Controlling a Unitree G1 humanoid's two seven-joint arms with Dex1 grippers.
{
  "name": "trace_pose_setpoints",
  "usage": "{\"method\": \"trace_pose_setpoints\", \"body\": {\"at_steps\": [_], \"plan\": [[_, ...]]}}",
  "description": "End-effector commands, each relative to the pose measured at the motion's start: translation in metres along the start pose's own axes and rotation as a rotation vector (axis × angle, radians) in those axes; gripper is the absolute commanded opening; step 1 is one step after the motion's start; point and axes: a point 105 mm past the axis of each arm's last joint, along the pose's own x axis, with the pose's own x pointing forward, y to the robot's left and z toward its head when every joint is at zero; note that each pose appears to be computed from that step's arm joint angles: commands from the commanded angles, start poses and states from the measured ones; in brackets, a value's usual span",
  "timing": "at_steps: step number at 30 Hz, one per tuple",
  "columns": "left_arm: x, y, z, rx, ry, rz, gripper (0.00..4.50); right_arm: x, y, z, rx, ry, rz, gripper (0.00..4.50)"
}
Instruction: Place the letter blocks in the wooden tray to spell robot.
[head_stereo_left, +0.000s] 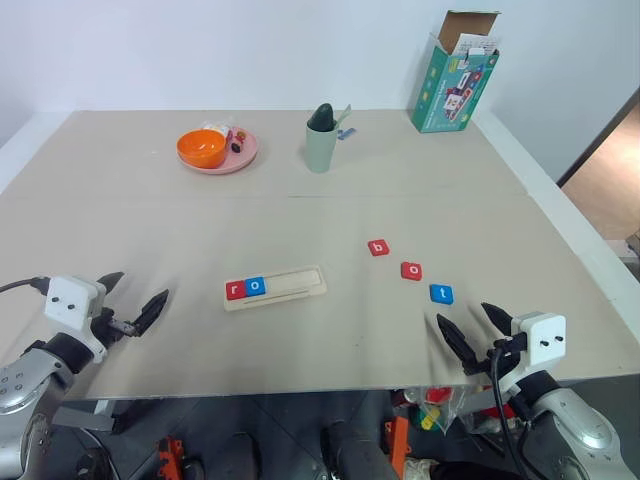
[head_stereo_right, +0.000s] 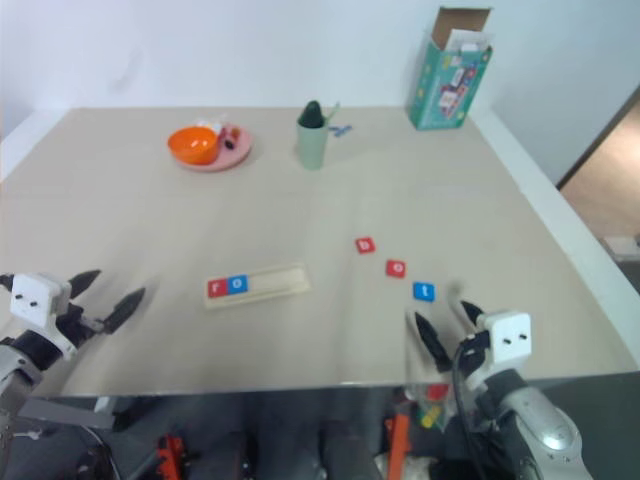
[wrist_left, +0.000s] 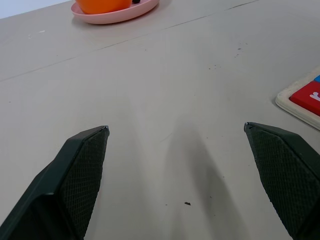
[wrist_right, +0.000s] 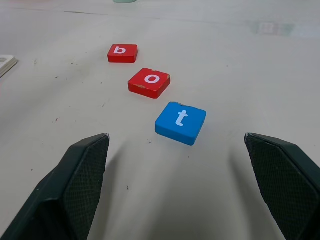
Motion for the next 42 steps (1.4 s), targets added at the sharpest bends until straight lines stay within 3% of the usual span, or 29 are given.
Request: {"method": "trace_pose_setpoints", "body": {"at_steps": [1, 11, 15, 20, 26, 35, 42], "plan": [[0.004, 0.004, 0.011, 0.04, -0.041, 0.001, 4.5, 0.0, -0.002, 0.019, -0.023, -0.055, -0.01, 4.48], [0.013, -0.008, 0.018, 0.064, -0.072, -0.1, 4.5, 0.005, 0.007, 0.024, -0.026, -0.059, 0.041, 4.48], [0.022, -0.022, 0.028, 0.078, -0.071, -0.233, 4.5, 0.018, 0.03, 0.039, -0.057, -0.087, 0.249, 4.48], [0.047, -0.054, 0.045, 0.138, -0.038, -0.535, 4.5, 0.052, 0.05, 0.057, -0.114, -0.108, 0.535, 4.48], [0.073, -0.074, 0.052, 0.158, 0.023, -0.775, 4.5, 0.079, 0.07, 0.062, -0.193, -0.12, 0.756, 4.48], [0.107, -0.093, 0.042, 0.24, 0.151, -0.994, 4.5, 0.103, 0.083, 0.072, -0.251, -0.18, 0.841, 4.48], [0.123, -0.103, 0.046, 0.278, 0.144, -1.066, 4.5, 0.106, 0.086, 0.074, -0.267, -0.202, 0.838, 4.48]]}}
